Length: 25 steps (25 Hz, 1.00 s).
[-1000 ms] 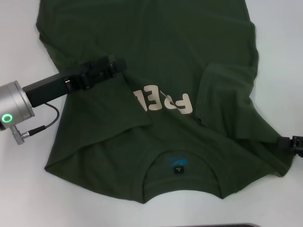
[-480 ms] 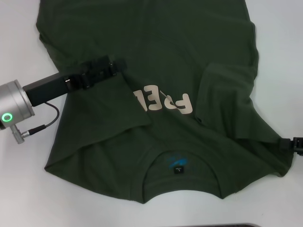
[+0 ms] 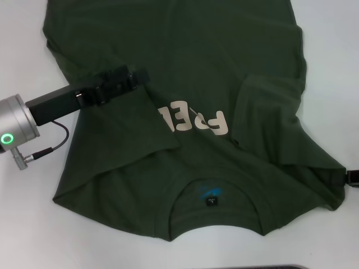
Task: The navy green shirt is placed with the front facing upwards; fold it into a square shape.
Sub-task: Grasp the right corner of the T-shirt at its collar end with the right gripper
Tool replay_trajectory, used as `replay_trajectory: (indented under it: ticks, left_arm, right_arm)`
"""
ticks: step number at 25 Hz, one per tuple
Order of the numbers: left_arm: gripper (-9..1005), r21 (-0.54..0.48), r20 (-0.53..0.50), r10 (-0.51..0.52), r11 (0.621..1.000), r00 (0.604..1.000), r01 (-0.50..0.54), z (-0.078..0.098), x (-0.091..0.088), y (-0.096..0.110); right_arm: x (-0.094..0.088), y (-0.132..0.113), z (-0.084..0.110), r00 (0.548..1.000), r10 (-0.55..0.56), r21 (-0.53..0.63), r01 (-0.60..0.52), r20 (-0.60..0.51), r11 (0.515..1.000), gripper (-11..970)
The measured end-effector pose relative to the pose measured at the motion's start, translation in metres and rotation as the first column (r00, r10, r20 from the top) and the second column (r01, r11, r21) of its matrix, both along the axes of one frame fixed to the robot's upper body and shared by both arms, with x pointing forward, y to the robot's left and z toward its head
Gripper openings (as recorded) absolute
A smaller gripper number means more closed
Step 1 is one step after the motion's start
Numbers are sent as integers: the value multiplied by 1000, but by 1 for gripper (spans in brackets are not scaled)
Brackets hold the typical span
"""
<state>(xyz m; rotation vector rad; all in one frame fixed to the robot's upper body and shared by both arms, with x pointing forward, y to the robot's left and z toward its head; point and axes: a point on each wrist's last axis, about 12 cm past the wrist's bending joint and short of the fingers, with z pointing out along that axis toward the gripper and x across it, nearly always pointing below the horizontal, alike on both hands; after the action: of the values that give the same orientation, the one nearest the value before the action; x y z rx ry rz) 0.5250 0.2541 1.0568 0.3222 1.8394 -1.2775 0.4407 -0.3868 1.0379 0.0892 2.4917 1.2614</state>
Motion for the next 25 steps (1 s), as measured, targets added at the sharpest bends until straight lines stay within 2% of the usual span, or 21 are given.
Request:
replay_trajectory:
  ticks: [11, 19, 25]
  left_arm:
    - [885, -2, 0, -1, 1000, 1000, 1, 1, 1, -1]
    - [884, 6, 1, 8, 1000, 1000, -8, 2, 2, 6]
    - [884, 14, -7, 4, 1000, 1000, -4, 4, 1, 14]
  right_arm:
    - [-11, -6, 0, 1000, -9, 6, 9, 23, 1000, 2]
    - [-41, -23, -4, 993, -117, 23, 116, 33, 993, 3]
    - [-58, -24, -7, 987, -157, 54, 154, 45, 987, 3]
